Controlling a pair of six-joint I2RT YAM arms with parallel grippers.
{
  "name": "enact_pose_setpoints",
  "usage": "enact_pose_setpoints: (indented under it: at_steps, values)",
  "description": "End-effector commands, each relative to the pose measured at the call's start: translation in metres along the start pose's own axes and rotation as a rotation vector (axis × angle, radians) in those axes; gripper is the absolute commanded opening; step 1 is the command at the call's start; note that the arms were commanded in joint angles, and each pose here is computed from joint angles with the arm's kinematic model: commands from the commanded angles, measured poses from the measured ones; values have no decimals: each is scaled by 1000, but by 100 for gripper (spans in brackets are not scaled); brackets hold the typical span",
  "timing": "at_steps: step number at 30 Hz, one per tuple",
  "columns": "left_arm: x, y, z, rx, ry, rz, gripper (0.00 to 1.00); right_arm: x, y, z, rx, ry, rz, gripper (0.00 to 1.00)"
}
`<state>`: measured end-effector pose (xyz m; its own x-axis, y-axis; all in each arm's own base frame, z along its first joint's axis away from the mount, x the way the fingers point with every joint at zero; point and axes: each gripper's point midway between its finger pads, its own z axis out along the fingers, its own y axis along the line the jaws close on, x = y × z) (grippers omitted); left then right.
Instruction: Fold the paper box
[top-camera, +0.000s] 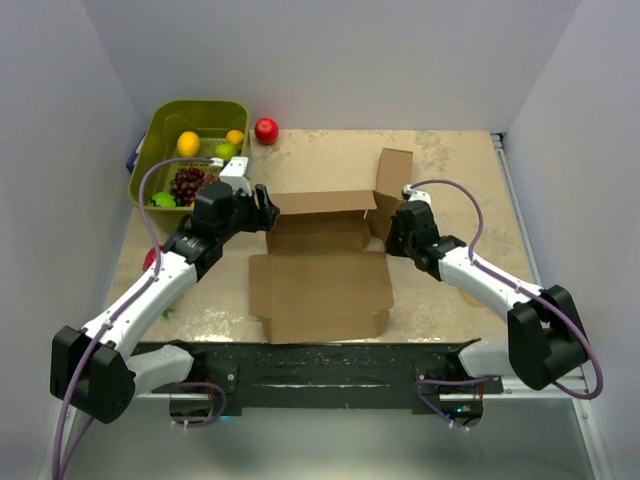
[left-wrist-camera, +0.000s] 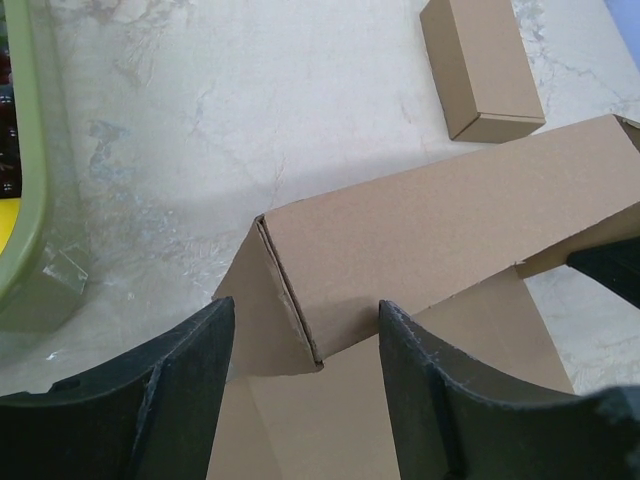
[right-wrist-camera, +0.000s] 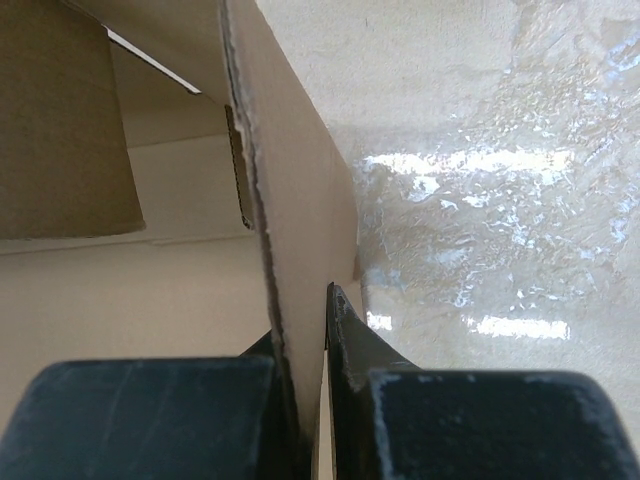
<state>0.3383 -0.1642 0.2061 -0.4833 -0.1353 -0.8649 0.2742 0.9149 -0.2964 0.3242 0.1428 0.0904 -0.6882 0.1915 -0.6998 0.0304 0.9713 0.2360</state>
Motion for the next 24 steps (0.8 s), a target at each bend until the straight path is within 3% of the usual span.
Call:
enact_pose_setpoints:
  at_steps: [1,9,24]
  values:
    - [2,1,10,41,0,-19,59,-10,6,0,-6,-19,-4,0]
    - [20,-8,22,119,75,-31,45,-12,16,0,-50,-18,21,0]
    - [34,-16,23,180,121,-38,40,-30,53,1,-130,-57,67,0]
